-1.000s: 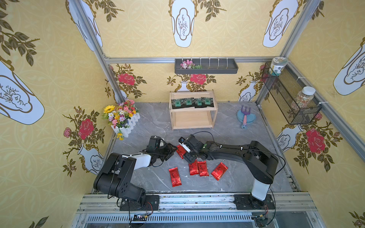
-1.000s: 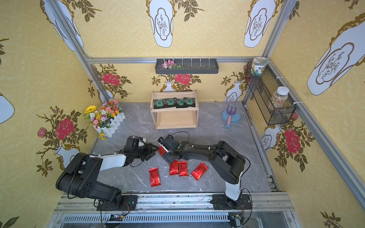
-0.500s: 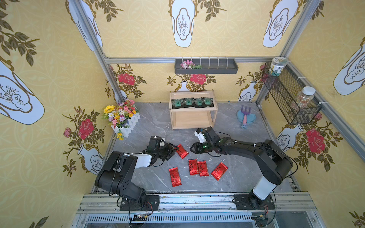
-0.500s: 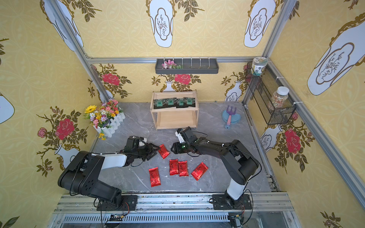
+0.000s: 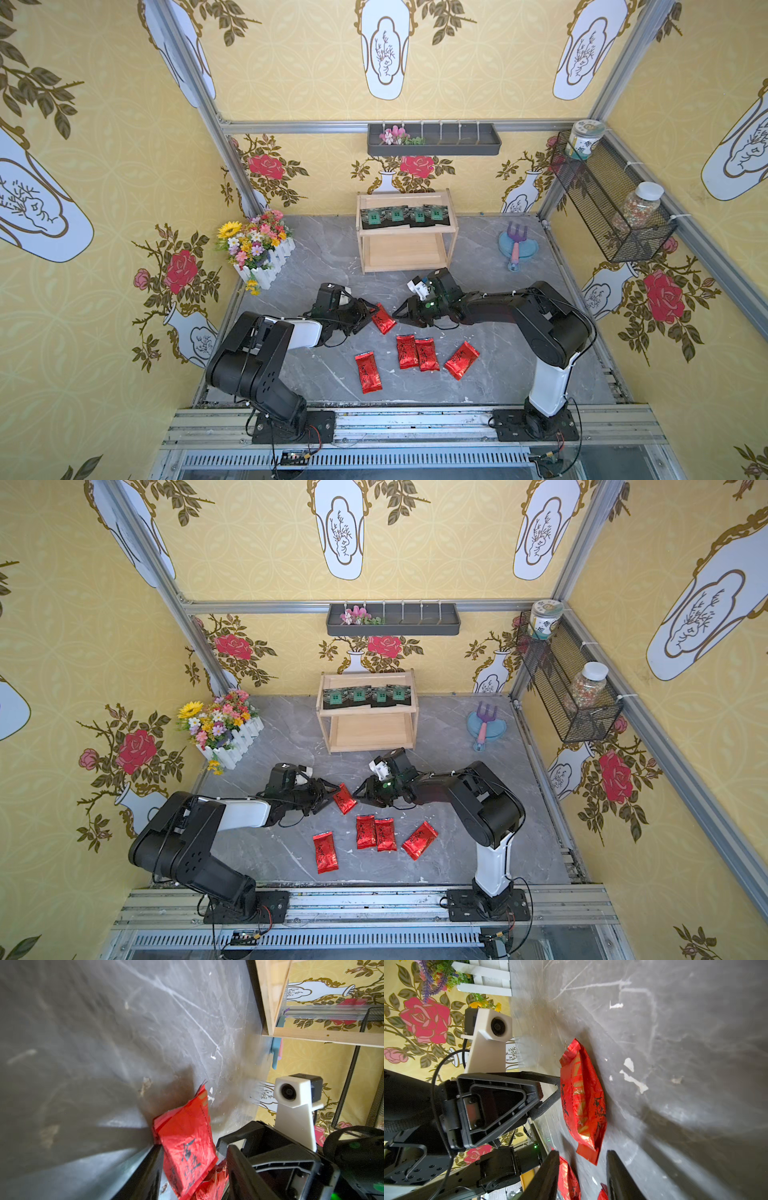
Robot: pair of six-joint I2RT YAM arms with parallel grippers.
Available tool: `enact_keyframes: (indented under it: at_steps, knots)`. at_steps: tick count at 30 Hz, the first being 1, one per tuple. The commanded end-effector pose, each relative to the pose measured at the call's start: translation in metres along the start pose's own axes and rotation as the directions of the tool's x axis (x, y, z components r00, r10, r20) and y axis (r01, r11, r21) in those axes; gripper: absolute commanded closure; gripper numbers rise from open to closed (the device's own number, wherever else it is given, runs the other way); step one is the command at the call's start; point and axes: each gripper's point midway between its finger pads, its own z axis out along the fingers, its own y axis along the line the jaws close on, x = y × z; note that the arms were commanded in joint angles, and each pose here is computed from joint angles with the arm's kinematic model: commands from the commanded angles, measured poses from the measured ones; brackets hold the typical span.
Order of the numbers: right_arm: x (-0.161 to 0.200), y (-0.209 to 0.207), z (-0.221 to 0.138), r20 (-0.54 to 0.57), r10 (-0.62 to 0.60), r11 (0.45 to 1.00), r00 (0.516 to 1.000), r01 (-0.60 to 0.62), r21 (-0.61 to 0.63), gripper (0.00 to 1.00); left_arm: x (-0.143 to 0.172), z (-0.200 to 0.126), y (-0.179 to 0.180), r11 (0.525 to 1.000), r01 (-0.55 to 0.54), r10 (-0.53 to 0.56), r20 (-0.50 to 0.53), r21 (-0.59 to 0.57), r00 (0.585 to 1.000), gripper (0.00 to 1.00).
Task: Place the tea bags on the shelf by color
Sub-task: Pick up the tea bag from the center of the board.
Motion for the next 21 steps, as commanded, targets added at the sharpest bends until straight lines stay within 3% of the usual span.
enact_keyframes:
  at_steps: [1, 21]
  knots:
    - [-0.001, 0.008, 0.003, -0.015, 0.014, 0.998, 1.000, -0.014, -0.055, 0.59, -0.001, 0.002, -0.003, 1.000, -0.012, 0.012, -0.001, 0.014, 1.000, 0.46]
    - [-0.002, 0.008, 0.016, -0.044, 0.062, 0.990, 0.997, -0.067, -0.123, 0.78, 0.002, -0.001, -0.002, 1.000, -0.015, 0.015, 0.012, 0.015, 1.000, 0.46]
